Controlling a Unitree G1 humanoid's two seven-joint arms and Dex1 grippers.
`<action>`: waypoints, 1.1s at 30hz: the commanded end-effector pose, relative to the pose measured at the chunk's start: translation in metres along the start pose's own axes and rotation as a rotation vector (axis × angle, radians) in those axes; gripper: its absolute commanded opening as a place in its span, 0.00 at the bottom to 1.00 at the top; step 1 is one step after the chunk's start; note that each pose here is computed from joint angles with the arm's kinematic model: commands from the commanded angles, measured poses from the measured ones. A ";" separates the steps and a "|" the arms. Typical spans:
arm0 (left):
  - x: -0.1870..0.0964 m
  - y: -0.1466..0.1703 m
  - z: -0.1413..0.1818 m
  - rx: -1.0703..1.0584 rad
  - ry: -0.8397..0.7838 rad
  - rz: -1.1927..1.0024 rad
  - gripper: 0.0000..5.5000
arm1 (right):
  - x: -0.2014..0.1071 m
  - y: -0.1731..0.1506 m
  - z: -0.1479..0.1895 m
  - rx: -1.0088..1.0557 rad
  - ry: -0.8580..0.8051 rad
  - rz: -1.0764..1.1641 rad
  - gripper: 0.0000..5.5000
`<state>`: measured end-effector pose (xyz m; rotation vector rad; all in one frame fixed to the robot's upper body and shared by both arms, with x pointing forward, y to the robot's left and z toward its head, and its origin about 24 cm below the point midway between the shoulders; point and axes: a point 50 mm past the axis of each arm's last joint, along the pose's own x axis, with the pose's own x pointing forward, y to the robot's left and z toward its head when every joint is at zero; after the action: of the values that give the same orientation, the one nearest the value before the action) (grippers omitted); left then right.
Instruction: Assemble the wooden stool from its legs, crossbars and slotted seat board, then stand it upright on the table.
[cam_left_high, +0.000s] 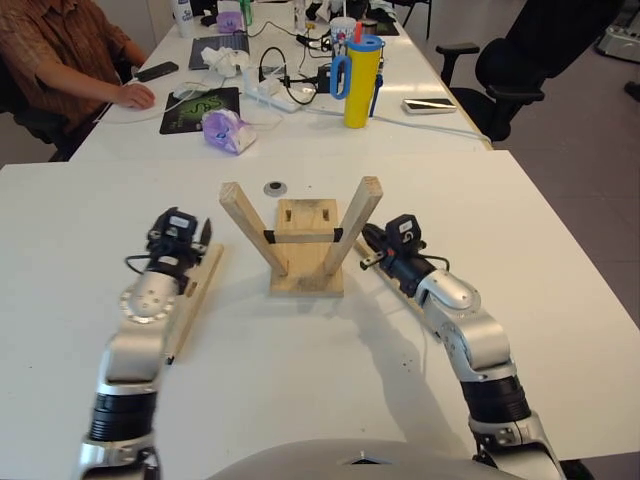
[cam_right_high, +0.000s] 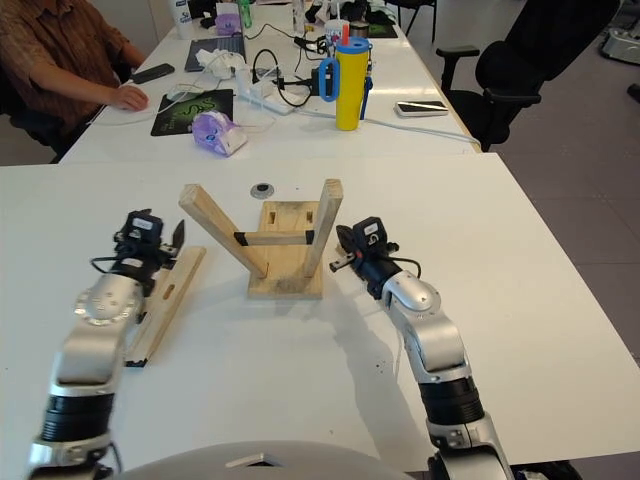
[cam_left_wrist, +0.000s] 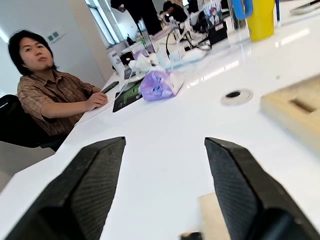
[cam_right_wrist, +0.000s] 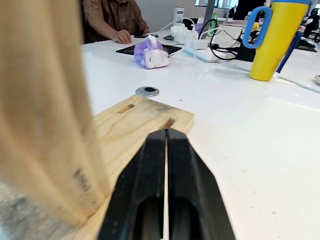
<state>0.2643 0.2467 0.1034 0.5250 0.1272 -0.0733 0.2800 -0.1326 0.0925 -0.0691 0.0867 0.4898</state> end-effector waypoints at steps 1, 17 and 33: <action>0.002 0.020 0.004 0.115 -0.075 -0.392 0.54 | 0.018 -0.017 0.022 -0.087 -0.099 0.076 0.00; -0.072 0.027 0.012 0.001 0.317 -1.186 0.54 | 0.028 0.093 0.035 -0.213 -0.182 0.640 0.00; -0.076 -0.069 0.007 -0.218 0.208 -1.294 0.54 | 0.048 -0.002 0.015 -0.485 0.041 0.450 0.00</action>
<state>0.1819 0.1938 0.0905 0.1225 0.6685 -1.2684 0.3176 -0.1140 0.1029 -0.4881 0.0284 0.8918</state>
